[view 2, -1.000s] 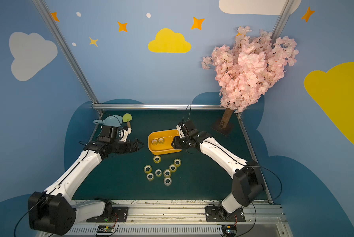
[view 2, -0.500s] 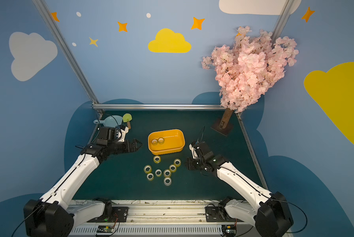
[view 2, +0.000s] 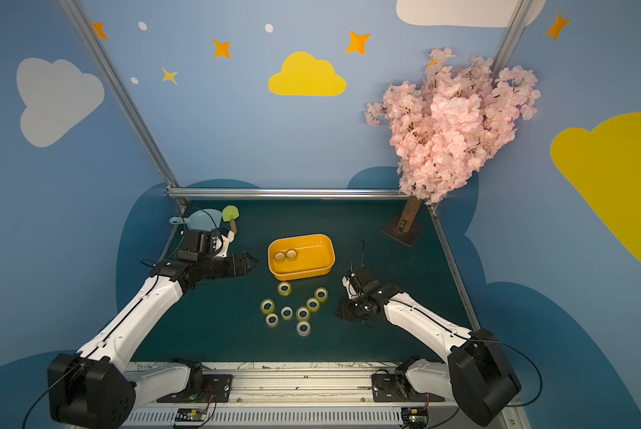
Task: Put the transparent tape into the storage box
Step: Pick up the tape at the center of the board.
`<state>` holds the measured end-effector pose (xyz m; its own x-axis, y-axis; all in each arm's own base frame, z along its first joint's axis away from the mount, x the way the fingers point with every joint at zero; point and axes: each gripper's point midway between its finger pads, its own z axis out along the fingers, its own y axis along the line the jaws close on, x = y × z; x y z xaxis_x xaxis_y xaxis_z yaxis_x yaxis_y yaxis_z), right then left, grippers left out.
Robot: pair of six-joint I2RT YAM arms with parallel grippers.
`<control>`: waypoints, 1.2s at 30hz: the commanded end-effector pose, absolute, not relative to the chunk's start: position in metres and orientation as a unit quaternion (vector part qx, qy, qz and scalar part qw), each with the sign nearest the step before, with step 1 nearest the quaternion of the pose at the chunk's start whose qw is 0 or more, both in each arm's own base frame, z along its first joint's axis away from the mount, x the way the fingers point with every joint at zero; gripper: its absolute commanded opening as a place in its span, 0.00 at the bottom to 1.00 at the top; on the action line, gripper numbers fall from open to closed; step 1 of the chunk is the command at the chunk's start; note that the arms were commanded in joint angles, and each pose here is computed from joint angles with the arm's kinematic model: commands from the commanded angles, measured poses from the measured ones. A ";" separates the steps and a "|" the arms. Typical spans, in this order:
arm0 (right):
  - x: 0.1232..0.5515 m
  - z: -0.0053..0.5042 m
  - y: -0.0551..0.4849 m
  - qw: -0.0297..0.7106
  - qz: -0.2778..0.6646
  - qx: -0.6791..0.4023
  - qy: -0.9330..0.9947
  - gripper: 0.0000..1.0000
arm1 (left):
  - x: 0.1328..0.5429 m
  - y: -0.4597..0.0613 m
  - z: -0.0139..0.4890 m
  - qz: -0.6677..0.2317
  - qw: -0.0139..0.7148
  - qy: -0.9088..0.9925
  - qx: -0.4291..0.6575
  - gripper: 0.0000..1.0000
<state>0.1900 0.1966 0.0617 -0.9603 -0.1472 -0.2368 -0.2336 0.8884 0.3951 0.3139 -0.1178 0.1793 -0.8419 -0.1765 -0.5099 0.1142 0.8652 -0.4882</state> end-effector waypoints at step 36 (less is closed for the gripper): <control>0.281 0.054 0.234 0.136 0.169 -0.043 0.975 0.57 | 0.312 -0.124 0.180 -0.271 0.267 0.925 -0.009 1.00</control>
<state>0.2684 0.2305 0.0534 -0.9641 -0.0352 -0.2634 -0.1240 0.9361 0.3291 0.3130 -0.1207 0.1702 -0.8623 -0.1698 -0.4771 0.1055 0.8612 -0.4972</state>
